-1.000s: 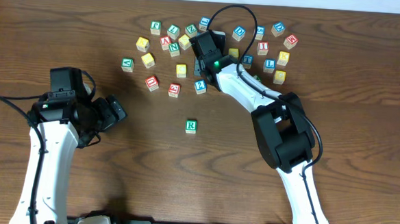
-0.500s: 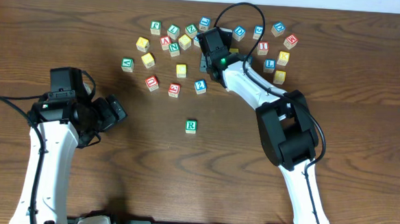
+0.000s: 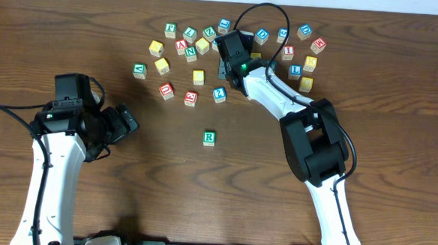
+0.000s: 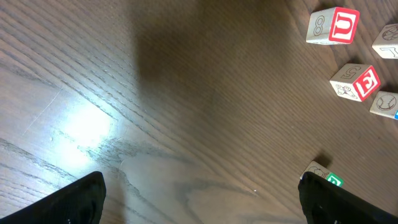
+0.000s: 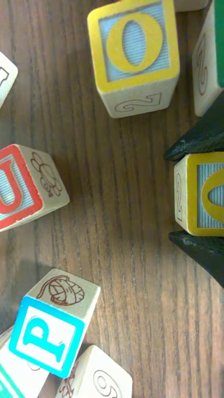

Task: Spell out ROBOT
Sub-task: 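Grasp the yellow O block with the right gripper and lift, then place the yellow O block to the right of the R block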

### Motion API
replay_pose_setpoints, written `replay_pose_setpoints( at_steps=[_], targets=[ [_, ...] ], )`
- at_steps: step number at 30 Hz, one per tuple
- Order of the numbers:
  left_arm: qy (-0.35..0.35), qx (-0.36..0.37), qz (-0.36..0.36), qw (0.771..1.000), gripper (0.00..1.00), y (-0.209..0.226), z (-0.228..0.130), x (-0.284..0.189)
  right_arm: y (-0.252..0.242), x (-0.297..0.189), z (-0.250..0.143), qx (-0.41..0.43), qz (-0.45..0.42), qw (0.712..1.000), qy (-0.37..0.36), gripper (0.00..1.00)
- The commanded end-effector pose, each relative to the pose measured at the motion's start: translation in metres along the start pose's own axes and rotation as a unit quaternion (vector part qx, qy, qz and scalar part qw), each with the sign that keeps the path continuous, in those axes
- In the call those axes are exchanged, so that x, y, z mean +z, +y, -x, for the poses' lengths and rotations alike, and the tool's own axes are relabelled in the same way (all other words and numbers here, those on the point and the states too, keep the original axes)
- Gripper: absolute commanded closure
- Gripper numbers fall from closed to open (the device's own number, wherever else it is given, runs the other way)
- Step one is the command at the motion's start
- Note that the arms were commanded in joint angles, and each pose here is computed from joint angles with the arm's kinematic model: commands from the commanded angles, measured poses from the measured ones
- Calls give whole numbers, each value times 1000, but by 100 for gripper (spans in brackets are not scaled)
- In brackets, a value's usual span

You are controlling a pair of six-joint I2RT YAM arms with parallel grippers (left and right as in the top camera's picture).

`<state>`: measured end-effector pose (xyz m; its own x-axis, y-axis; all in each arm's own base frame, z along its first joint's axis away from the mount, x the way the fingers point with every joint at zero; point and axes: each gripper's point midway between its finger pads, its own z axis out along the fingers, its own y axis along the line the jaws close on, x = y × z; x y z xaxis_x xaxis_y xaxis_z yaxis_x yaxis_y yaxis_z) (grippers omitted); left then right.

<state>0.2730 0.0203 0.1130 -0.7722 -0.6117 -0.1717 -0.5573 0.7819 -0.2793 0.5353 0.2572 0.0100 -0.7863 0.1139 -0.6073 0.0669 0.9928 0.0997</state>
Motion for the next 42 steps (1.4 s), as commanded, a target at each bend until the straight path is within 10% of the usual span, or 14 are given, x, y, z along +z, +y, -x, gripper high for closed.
replay_pose_setpoints(
  at_steps=[1,11,17,30,42],
  targets=[
    [-12,-2,2,1000,3,0,6,-6,11,-27,15,-1,14,1000,-12,72],
    [-12,-2,2,1000,2,0,6,-5,10,-132,37,-16,22,1000,0,76],
    [-12,-2,2,1000,2,0,6,-5,3,-166,-14,-59,9,993,101,78],
    [-5,-4,6,1000,2,2,2,-5,4,-143,-168,-48,-33,972,228,77],
    [0,-4,8,1000,2,3,0,-5,-1,-133,-162,3,-60,980,188,74]
  ],
)
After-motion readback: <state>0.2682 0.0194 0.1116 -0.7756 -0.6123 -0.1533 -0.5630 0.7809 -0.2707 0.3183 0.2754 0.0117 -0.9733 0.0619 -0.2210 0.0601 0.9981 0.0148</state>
